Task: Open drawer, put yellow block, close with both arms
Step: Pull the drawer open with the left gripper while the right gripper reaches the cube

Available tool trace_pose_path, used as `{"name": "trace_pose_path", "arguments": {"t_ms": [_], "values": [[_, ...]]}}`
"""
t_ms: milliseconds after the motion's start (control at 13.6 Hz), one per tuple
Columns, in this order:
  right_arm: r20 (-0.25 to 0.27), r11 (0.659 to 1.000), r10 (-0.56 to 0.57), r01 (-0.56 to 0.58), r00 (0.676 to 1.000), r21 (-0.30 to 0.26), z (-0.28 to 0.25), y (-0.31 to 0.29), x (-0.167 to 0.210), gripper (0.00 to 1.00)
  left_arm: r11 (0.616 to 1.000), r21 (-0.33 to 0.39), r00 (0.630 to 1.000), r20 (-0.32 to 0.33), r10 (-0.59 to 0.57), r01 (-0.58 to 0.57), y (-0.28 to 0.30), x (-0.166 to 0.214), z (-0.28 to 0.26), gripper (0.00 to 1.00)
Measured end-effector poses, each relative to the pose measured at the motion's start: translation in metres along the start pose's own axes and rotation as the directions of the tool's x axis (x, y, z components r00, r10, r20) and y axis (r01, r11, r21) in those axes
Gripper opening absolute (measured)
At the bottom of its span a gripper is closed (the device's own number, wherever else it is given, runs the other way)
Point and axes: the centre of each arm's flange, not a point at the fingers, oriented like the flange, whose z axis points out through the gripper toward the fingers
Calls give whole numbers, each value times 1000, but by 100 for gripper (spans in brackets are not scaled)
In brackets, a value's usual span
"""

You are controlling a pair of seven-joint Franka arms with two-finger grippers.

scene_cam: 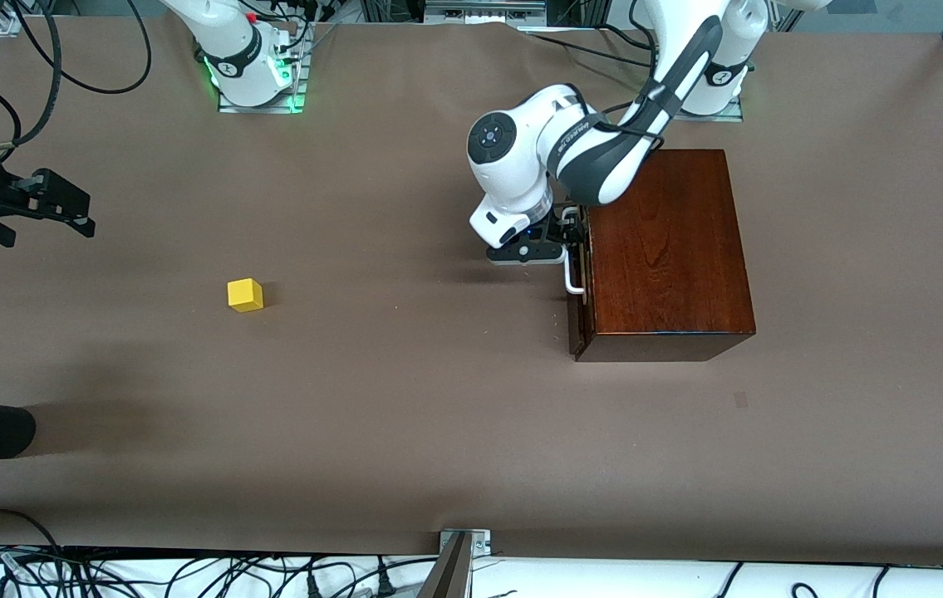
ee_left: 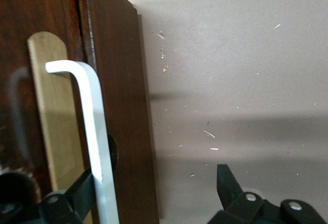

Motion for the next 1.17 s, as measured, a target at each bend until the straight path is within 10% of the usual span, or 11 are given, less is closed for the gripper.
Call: {"name": "trace_pose_path", "arguments": {"t_ms": [1174], "values": [[222,999,-35,25,975,45,189,-9,54,100,993,-109,998,-42,-52,48,54,13,-12,100]]}}
